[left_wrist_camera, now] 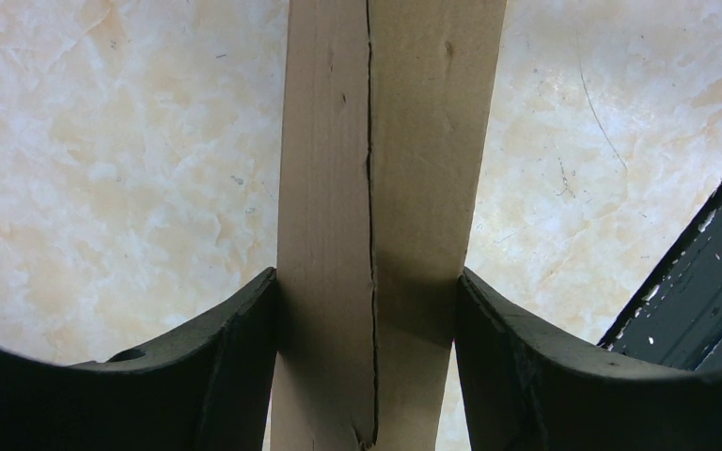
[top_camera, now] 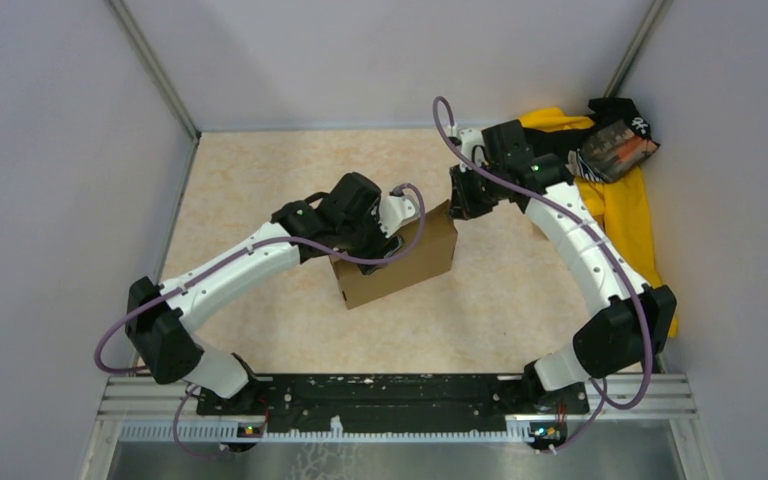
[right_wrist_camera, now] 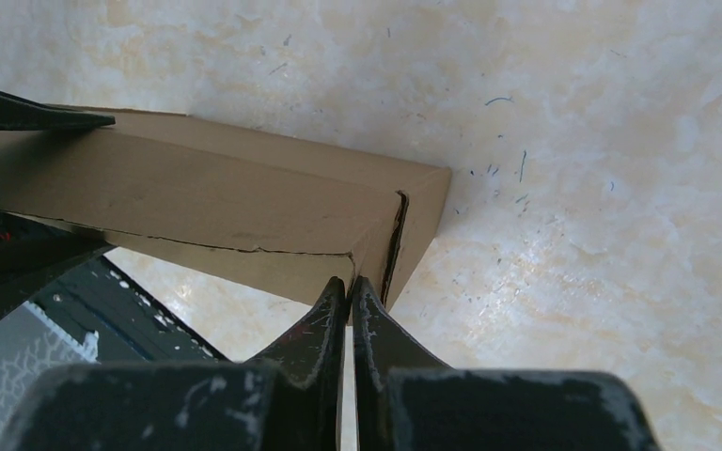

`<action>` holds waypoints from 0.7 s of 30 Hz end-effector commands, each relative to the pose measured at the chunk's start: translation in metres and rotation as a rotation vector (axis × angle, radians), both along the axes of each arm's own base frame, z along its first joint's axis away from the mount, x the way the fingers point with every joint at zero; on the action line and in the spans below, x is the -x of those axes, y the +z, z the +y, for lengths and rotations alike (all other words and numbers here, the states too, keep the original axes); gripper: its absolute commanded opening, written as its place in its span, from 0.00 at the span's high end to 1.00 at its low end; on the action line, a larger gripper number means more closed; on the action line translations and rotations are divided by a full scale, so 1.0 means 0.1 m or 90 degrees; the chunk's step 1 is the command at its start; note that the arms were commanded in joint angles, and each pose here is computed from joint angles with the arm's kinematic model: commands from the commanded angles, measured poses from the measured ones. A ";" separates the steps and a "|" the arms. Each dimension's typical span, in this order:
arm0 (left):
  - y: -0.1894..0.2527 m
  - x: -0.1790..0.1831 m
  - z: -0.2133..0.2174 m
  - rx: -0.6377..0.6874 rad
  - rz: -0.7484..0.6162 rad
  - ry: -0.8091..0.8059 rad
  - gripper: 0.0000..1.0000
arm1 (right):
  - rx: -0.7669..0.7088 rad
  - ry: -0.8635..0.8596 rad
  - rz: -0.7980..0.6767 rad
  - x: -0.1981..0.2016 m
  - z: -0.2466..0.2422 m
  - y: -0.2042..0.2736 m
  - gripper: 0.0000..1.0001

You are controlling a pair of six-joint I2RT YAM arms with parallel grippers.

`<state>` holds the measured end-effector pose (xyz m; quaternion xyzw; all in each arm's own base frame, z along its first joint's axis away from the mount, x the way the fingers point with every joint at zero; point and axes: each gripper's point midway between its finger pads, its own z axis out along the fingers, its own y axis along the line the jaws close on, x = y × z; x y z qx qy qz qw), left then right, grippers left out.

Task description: Fold the paper box

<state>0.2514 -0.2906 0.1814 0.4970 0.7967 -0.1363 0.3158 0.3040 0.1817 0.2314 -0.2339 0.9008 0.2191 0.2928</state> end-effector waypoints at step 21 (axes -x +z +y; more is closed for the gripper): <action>-0.47 0.14 0.00 -0.054 0.070 -0.025 0.54 | -0.038 0.091 -0.099 0.07 0.16 0.34 1.00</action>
